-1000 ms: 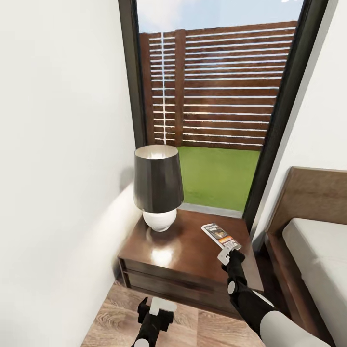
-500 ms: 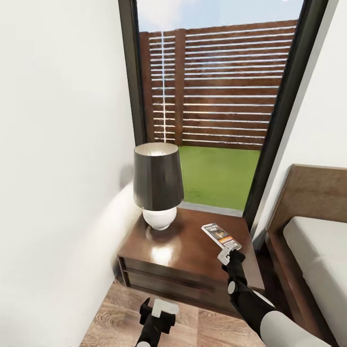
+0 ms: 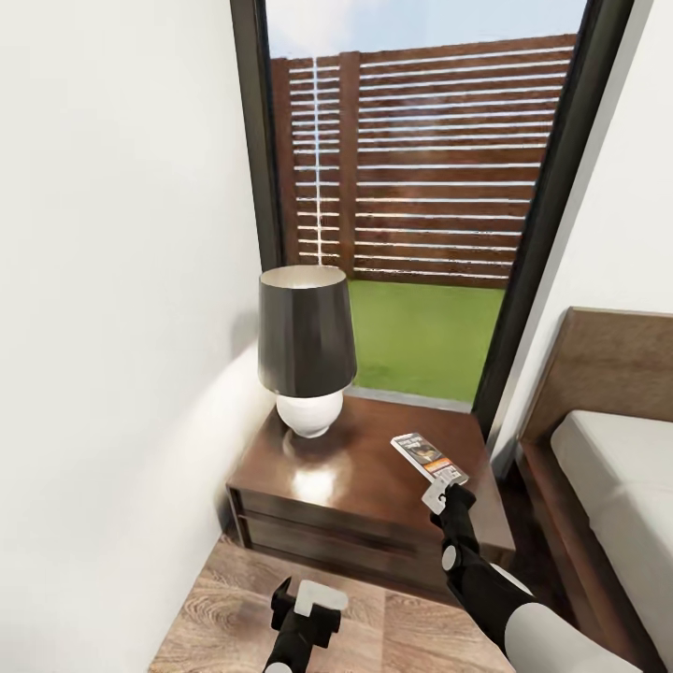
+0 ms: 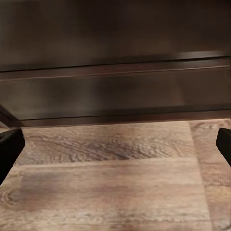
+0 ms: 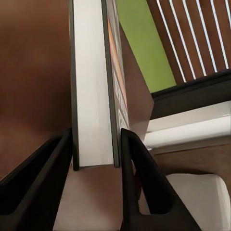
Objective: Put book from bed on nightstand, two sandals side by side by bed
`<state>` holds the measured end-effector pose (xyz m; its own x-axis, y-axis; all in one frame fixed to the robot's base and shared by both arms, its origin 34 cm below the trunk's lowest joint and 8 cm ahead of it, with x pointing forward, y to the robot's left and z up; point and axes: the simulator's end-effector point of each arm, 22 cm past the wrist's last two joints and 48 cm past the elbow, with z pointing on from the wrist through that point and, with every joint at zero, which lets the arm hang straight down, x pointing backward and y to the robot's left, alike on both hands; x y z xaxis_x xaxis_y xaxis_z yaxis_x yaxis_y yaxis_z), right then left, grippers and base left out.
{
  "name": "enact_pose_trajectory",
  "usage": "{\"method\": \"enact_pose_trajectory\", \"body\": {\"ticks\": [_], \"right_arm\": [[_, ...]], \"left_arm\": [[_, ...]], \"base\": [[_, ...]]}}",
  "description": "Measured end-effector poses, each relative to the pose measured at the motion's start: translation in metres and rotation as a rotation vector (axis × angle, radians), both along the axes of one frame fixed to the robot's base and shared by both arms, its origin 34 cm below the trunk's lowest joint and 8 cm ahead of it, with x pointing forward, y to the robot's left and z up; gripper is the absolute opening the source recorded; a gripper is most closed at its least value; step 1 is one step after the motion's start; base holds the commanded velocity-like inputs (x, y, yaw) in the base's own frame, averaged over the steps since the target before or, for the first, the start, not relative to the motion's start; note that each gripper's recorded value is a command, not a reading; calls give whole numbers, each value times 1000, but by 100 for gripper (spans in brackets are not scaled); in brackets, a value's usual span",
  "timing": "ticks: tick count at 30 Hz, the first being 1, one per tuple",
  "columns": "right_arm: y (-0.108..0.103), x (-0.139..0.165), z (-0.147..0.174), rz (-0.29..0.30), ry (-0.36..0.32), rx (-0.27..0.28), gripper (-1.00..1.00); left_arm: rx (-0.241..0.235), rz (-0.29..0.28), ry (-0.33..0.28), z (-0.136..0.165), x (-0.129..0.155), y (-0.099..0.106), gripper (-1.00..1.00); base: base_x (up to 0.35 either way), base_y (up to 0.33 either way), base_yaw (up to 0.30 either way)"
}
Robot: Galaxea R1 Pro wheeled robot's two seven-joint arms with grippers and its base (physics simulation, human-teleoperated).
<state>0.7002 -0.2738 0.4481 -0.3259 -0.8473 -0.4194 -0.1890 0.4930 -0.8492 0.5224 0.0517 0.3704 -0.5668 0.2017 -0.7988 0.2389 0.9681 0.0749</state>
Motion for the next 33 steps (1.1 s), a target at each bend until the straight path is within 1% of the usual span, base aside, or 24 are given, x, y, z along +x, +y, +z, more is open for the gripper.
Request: {"method": "enact_pose_trajectory", "body": {"ticks": [10,21,33], "right_arm": [[0,-6,-22,0,0,0,-100],[0,-6,-22,1,-1,-1,-100],[0,-6,-22,0,-1,0,-100]], "left_arm": [[0,0,0,-23,-6,0,100],[0,0,1,-23,-6,0,100],[-1,1,2,-23,-6,0,100]], "base": [[0,0,0],[12,0,0],[236,0,0]]}}
